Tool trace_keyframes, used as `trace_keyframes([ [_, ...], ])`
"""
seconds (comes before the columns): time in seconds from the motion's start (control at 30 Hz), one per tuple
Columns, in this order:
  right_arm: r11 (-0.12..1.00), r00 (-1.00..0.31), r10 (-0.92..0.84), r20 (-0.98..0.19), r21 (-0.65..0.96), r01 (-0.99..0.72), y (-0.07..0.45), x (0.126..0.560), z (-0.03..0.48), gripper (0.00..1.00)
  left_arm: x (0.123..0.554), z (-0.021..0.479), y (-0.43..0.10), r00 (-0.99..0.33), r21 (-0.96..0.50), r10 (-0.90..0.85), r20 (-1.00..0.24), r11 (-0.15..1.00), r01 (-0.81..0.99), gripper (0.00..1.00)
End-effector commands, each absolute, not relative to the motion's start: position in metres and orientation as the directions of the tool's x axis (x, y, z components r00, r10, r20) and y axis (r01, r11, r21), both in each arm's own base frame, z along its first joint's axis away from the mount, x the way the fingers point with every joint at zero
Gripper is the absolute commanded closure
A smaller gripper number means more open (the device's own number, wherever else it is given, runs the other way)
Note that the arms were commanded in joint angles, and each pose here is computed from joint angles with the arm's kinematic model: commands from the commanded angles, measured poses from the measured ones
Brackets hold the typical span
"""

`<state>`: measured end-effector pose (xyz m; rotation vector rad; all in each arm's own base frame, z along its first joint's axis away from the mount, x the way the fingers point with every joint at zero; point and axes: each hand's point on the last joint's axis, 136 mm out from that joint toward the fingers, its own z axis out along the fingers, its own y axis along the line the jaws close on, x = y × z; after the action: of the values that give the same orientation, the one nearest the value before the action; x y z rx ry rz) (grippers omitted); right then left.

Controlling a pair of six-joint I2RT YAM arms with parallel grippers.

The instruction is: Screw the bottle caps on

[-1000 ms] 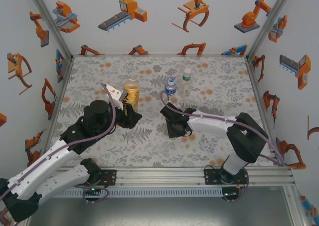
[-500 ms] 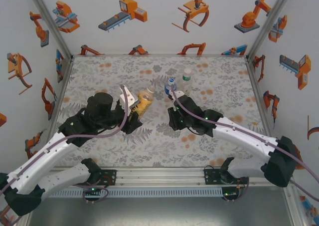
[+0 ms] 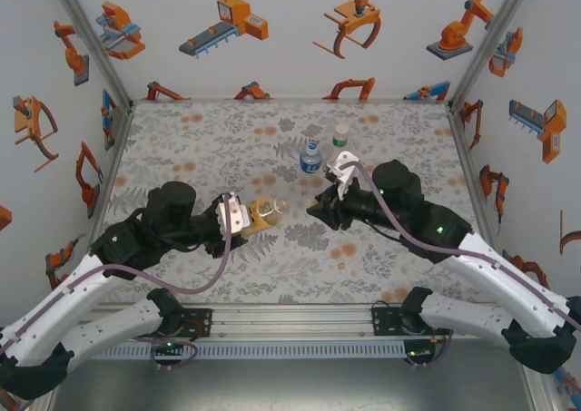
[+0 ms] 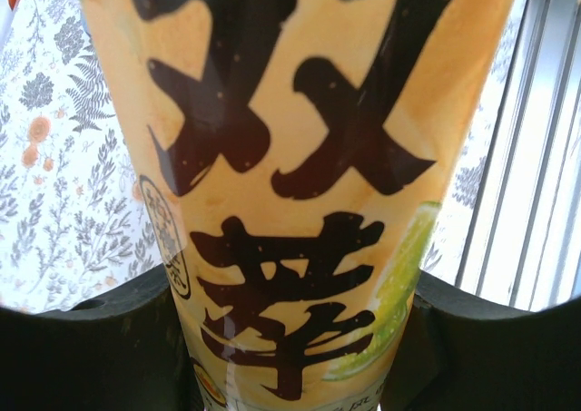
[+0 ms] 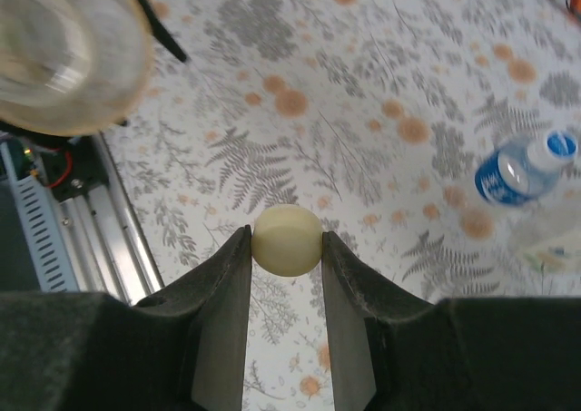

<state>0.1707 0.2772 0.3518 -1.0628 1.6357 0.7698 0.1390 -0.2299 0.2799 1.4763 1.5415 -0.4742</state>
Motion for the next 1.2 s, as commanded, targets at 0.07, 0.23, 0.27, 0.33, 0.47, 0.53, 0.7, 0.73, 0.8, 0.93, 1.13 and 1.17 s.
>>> trace_keyframes([
  [0.07, 0.117, 0.101, -0.201, -0.974, -0.126, -0.985, 0.287, 0.118, 0.396, 0.89, 0.131, 0.263, -0.224, 0.280, 0.418, 0.657, -0.700, 0.058, 0.907, 1.00],
  [0.23, -0.008, 0.167, -0.133, -0.977, -0.168, -0.986, 0.289, 0.096, 0.407, 0.93, 0.132, 0.261, -0.225, 0.320, 0.447, 0.666, -0.673, 0.023, 0.894, 1.00],
  [0.27, -0.024, 0.173, -0.125, -0.977, -0.171, -0.985, 0.289, 0.093, 0.408, 0.93, 0.132, 0.261, -0.225, 0.322, 0.448, 0.667, -0.672, 0.020, 0.894, 1.00],
  [0.33, -0.050, 0.178, -0.110, -0.978, -0.174, -0.984, 0.290, 0.089, 0.410, 0.94, 0.130, 0.262, -0.227, 0.328, 0.447, 0.663, -0.673, 0.011, 0.894, 1.00],
  [0.47, -0.093, 0.170, -0.109, -0.979, -0.160, -0.983, 0.294, 0.083, 0.408, 0.96, 0.129, 0.261, -0.229, 0.330, 0.440, 0.659, -0.675, 0.000, 0.898, 1.00],
  [0.53, -0.102, 0.165, -0.116, -0.979, -0.153, -0.983, 0.298, 0.083, 0.405, 0.96, 0.129, 0.260, -0.230, 0.331, 0.438, 0.663, -0.672, -0.004, 0.899, 1.00],
  [0.7, -0.095, 0.148, -0.142, -0.979, -0.135, -0.986, 0.305, 0.087, 0.396, 0.98, 0.128, 0.259, -0.231, 0.324, 0.428, 0.665, -0.673, -0.008, 0.904, 1.00],
  [0.73, -0.090, 0.148, -0.145, -0.978, -0.136, -0.987, 0.306, 0.088, 0.395, 0.98, 0.128, 0.258, -0.230, 0.323, 0.426, 0.666, -0.672, -0.009, 0.905, 1.00],
  [0.8, -0.081, 0.148, -0.151, -0.977, -0.137, -0.987, 0.308, 0.090, 0.393, 0.99, 0.128, 0.259, -0.231, 0.324, 0.425, 0.664, -0.674, -0.011, 0.905, 1.00],
  [0.93, -0.062, 0.145, -0.166, -0.975, -0.136, -0.989, 0.310, 0.093, 0.387, 1.00, 0.128, 0.258, -0.231, 0.323, 0.422, 0.665, -0.673, -0.013, 0.906, 1.00],
  [1.13, -0.010, 0.154, -0.206, -0.966, -0.155, -0.988, 0.308, 0.102, 0.379, 1.00, 0.125, 0.256, -0.233, 0.317, 0.406, 0.660, -0.681, -0.019, 0.914, 1.00],
  [1.17, -0.004, 0.157, -0.209, -0.965, -0.160, -0.987, 0.307, 0.103, 0.379, 1.00, 0.125, 0.256, -0.233, 0.316, 0.405, 0.660, -0.682, -0.020, 0.914, 1.00],
])
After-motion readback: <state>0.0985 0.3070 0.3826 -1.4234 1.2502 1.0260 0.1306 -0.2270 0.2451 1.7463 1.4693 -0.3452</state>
